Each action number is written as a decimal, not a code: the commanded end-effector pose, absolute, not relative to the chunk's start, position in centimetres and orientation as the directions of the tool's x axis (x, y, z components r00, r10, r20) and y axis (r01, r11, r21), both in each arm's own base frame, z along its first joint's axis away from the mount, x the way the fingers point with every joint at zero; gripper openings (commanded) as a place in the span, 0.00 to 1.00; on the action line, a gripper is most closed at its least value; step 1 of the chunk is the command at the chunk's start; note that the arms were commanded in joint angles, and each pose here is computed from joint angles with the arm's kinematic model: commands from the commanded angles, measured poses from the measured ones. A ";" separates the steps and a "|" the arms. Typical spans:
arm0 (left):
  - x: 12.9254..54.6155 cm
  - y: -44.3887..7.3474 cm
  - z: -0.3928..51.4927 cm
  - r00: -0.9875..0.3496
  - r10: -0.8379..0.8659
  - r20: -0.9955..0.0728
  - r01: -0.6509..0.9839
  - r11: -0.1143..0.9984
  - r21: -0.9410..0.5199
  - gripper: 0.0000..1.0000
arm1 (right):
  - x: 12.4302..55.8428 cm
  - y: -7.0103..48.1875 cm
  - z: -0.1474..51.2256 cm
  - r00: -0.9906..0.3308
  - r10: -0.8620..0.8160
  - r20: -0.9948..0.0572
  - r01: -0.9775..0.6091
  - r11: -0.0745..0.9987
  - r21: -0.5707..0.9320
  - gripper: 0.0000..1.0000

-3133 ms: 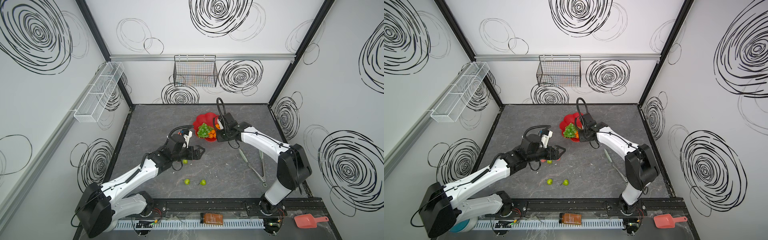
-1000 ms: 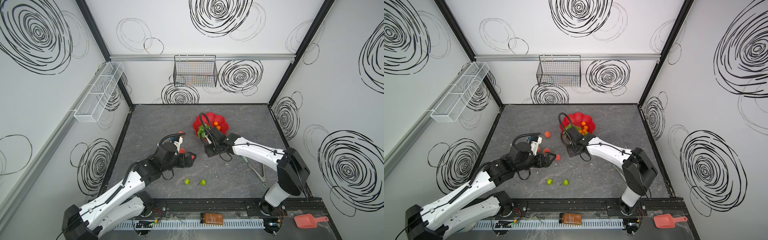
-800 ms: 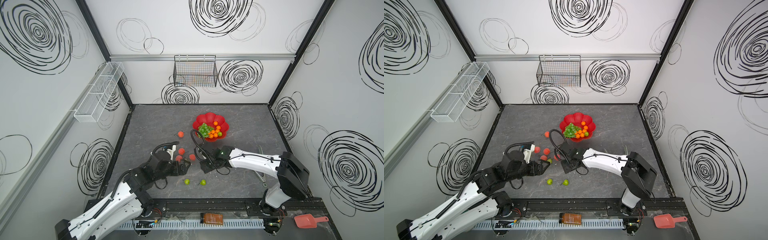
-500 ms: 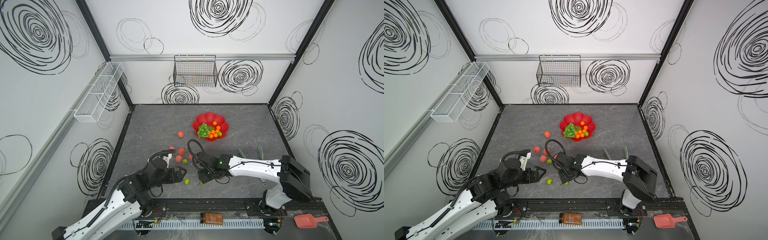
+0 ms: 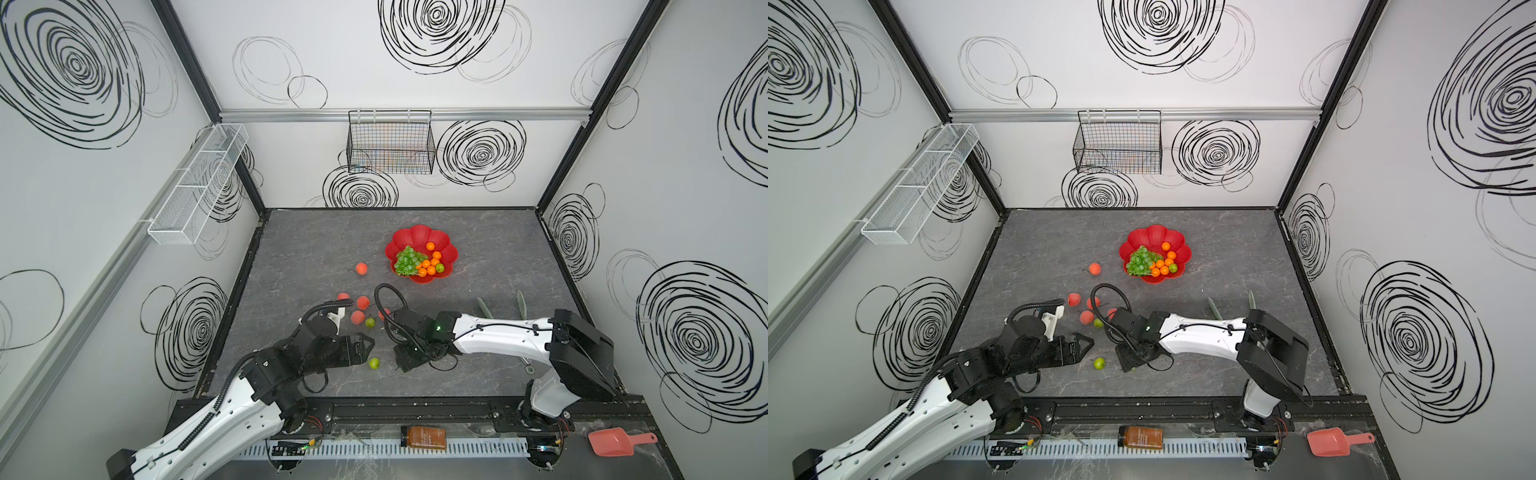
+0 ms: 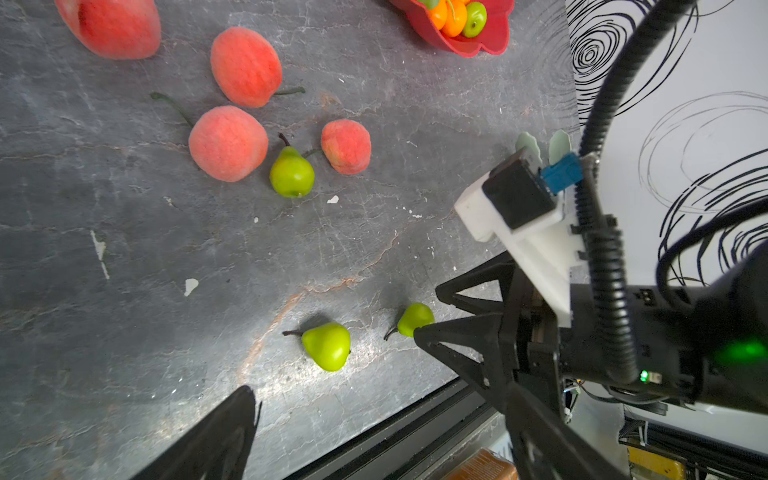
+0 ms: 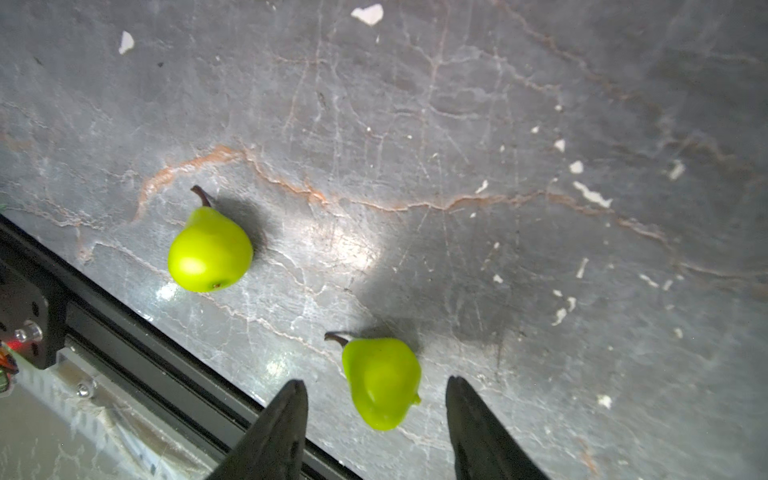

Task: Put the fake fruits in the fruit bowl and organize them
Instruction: 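Move the right gripper over another green pear near the table edge, then lower and close the right gripper on the green pear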

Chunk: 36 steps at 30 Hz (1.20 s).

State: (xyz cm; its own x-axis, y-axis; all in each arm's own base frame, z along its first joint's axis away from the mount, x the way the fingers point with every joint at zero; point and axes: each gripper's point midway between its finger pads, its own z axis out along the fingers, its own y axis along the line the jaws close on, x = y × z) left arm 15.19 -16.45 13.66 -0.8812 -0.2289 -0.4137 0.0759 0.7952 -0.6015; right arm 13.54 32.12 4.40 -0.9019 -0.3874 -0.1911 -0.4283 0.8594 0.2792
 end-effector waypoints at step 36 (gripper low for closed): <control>16.1 -17.4 13.7 -0.875 -0.222 -0.430 0.097 0.790 -0.605 0.96 | 12.3 31.7 0.9 -0.899 -0.423 -0.112 -0.438 0.862 0.257 0.47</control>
